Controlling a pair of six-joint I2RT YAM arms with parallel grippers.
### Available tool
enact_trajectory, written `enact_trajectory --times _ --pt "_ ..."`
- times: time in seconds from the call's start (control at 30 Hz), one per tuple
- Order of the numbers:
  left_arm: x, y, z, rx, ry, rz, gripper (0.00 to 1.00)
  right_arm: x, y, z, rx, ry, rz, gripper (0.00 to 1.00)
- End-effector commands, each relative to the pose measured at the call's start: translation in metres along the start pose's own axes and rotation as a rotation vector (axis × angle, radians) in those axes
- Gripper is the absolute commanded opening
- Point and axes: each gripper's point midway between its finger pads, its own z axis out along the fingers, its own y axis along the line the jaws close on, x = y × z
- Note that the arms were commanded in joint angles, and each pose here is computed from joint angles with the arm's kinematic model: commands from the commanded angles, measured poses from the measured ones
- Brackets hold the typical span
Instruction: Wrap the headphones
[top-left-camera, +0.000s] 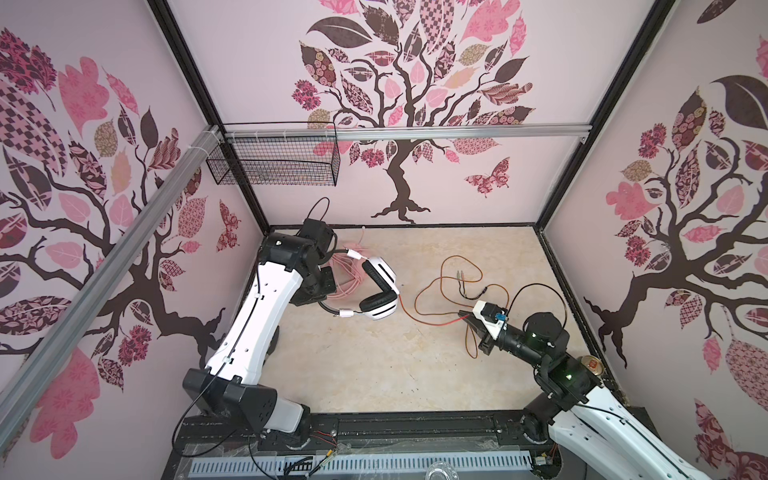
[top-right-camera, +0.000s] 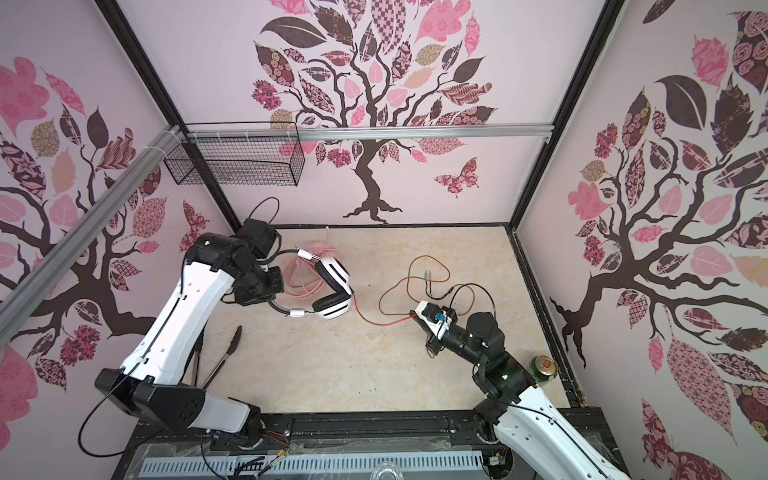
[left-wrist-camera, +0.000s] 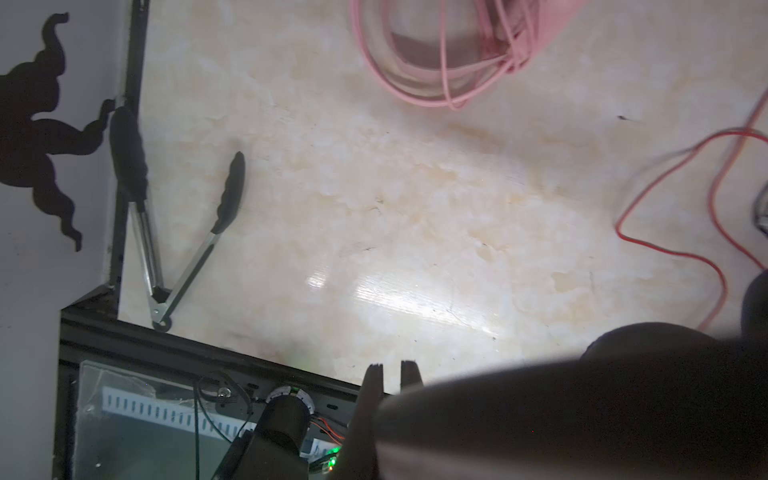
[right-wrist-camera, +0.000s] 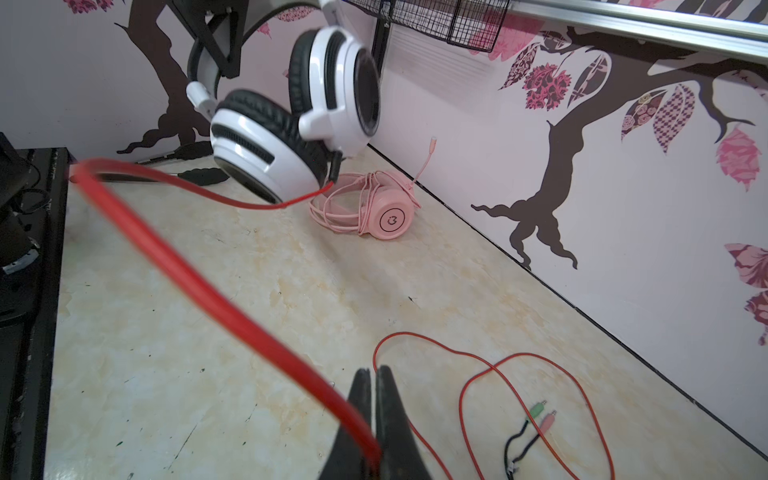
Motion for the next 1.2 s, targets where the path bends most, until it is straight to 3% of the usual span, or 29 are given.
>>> enact_trajectory --times 0.0,0.07,0.17,0.37,0.63,0.87,1.17 --pt "-0.003 0.007 0.011 -0.091 -0.046 -0.010 0.00 -0.002 0.004 0.000 -0.051 0.113 -0.023 0.00" --pt "0.000 0.004 0.018 -0.145 -0.050 0.007 0.00 -0.017 0.005 0.005 -0.076 0.115 -0.078 0.00" --pt "0.014 -0.017 0.027 -0.126 0.003 0.043 0.00 -0.037 0.008 0.016 -0.114 0.112 -0.146 0.00" --pt "0.034 -0.065 0.036 -0.106 0.046 0.150 0.00 -0.056 0.001 0.027 -0.118 0.106 -0.126 0.00" --pt "0.073 -0.114 0.029 -0.076 0.038 0.355 0.00 -0.046 -0.001 0.031 -0.102 0.132 -0.068 0.00" --pt "0.109 -0.129 0.020 -0.007 0.042 0.478 0.00 -0.041 -0.007 0.053 -0.087 0.134 0.005 0.00" --pt "0.125 -0.128 0.010 0.103 0.064 0.491 0.00 -0.032 -0.008 0.088 -0.119 0.148 0.061 0.00"
